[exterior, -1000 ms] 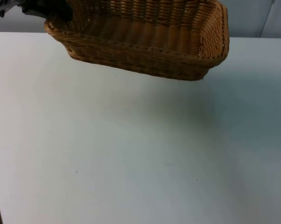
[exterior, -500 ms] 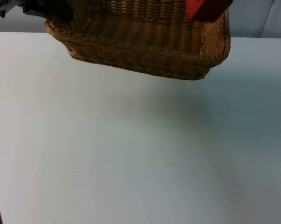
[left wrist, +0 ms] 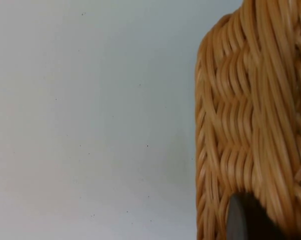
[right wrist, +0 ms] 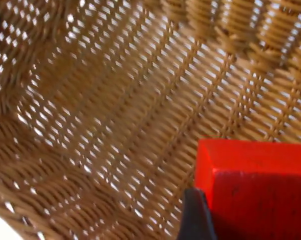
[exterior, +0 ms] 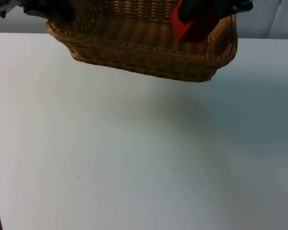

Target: Pick up the basket with the left hand and place the cube into the basket with the right hand.

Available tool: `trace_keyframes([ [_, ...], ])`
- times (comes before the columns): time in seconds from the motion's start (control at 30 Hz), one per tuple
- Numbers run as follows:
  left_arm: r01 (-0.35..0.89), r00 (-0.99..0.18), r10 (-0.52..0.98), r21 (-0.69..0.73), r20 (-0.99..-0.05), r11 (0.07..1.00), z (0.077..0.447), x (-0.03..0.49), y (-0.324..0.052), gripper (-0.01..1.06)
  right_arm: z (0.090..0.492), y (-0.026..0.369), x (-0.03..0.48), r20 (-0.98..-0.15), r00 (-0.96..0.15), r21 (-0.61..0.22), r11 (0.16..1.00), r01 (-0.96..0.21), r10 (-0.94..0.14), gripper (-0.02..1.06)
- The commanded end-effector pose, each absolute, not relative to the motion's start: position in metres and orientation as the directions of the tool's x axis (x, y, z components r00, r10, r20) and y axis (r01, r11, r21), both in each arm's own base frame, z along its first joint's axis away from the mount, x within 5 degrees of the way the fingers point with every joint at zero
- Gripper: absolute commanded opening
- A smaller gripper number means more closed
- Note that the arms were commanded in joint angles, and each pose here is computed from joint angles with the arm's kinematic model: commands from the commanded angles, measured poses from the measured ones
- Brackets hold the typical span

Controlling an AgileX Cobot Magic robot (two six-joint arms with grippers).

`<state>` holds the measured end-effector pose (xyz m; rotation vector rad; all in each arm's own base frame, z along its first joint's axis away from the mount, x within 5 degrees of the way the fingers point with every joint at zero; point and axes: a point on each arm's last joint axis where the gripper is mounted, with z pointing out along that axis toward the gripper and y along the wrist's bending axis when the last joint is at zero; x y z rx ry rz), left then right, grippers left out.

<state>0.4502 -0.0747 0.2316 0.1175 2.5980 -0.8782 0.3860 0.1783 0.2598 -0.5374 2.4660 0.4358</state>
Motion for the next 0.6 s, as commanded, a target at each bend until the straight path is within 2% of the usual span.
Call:
trace_keyframes([
  [0.0,0.193,-0.919,-0.077,-0.61,-0.388,0.769,0.239,0.449,-0.08,0.0,0.264,0.18,0.384,-0.602,-0.738,0.171,0.853,-0.493,-0.306,0.56],
  [0.1,0.193,-0.919,-0.076,-0.611,-0.386,0.768,0.239,0.449,-0.08,0.0,0.264,0.181,0.384,-0.604,-0.723,0.159,0.838,-0.522,-0.336,1.04],
  [0.13,0.193,-0.919,-0.076,-0.611,-0.386,0.768,0.239,0.449,-0.08,0.0,0.264,0.182,0.383,-0.608,-0.715,0.161,0.829,-0.536,-0.345,1.05],
  [0.37,0.193,-0.921,-0.074,-0.612,-0.384,0.767,0.239,0.448,-0.08,0.0,0.285,0.181,0.387,-0.699,-0.651,0.138,0.837,-0.529,-0.295,1.05],
  [0.43,0.195,-0.922,-0.07,-0.611,-0.381,0.767,0.239,0.448,-0.08,0.0,0.301,0.173,0.391,-0.728,-0.627,0.127,0.845,-0.52,-0.277,1.01],
  [0.47,0.195,-0.923,-0.068,-0.612,-0.379,0.766,0.239,0.448,-0.08,0.0,0.311,0.167,0.394,-0.744,-0.617,0.127,0.853,-0.507,-0.256,0.93],
  [0.5,0.195,-0.923,-0.067,-0.61,-0.38,0.768,0.239,0.448,-0.08,0.0,0.321,0.158,0.398,-0.76,-0.61,0.128,0.867,-0.482,-0.226,0.8],
  [0.53,0.195,-0.923,-0.067,-0.61,-0.38,0.768,0.239,0.448,-0.08,0.0,0.321,0.158,0.398,-0.76,-0.61,0.128,0.867,-0.482,-0.226,0.8],
  [0.57,0.196,-0.923,-0.066,-0.611,-0.378,0.767,0.239,0.447,-0.08,0.0,0.332,0.149,0.401,-0.775,-0.602,0.13,0.883,-0.451,-0.194,0.62],
])
